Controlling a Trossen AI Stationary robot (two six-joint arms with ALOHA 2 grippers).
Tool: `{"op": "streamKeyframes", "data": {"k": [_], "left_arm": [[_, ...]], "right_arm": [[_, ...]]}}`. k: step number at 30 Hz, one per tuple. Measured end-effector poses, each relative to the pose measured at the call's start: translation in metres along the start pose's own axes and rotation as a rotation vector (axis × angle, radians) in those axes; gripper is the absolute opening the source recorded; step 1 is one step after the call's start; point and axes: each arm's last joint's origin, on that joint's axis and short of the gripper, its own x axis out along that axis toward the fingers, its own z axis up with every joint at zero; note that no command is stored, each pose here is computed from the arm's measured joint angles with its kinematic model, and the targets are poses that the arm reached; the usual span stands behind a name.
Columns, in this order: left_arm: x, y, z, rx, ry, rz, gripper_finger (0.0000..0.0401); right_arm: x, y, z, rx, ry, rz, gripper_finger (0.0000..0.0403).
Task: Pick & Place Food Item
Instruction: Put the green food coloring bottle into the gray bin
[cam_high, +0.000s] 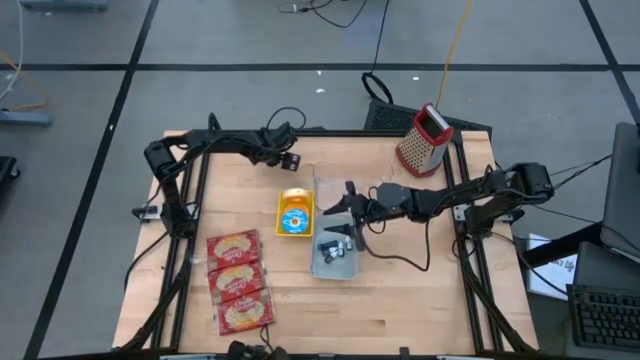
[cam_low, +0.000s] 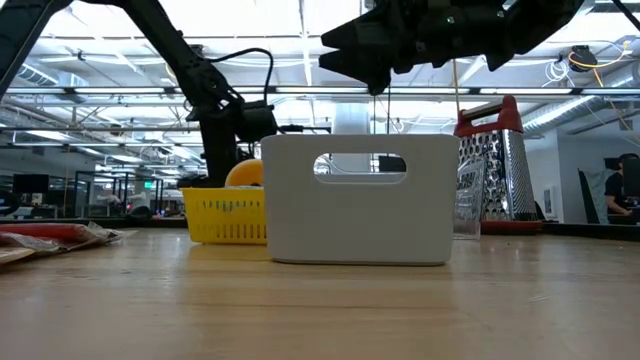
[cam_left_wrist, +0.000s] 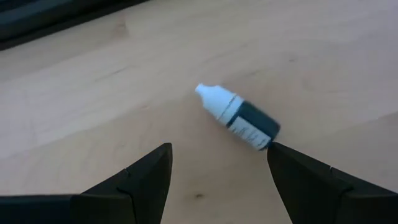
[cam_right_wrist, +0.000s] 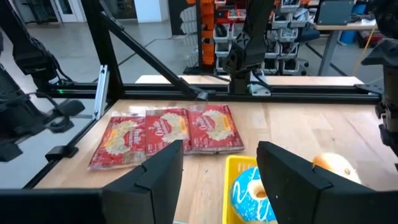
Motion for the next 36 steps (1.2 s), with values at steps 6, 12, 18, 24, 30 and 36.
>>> {"op": "streamKeyframes", "data": {"k": [6, 12, 18, 24, 30, 36], "left_arm": [[0.0, 0.001, 0.004, -0.019, -0.058, 0.035, 0.0266], [-0.002, -0.008, 0.012, -0.038, -0.155, -0.038, 0.0266], [-0.002, -0.004, 0.021, -0.087, -0.25, 0.009, 0.0266], [0.0, 0.002, 0.028, -0.097, -0.269, 0.009, 0.0266], [0.005, 0.0, 0.025, -0.059, -0.22, -0.036, 0.0266], [0.025, 0.001, 0.013, -0.025, -0.119, 0.011, 0.0266]], "right_arm": [[0.0, 0.0, -0.002, 0.003, 0.021, -0.001, 0.0192], [0.0, 0.0, -0.002, 0.003, 0.022, -0.001, 0.0192], [0.0, 0.0, -0.002, 0.003, 0.022, -0.001, 0.0191], [0.0, 0.0, -0.002, 0.002, 0.021, 0.0, 0.0188], [0.0, 0.0, -0.002, 0.002, 0.021, 0.0, 0.0189], [0.0, 0.0, -0.001, 0.001, 0.011, 0.0, 0.0185]]}}
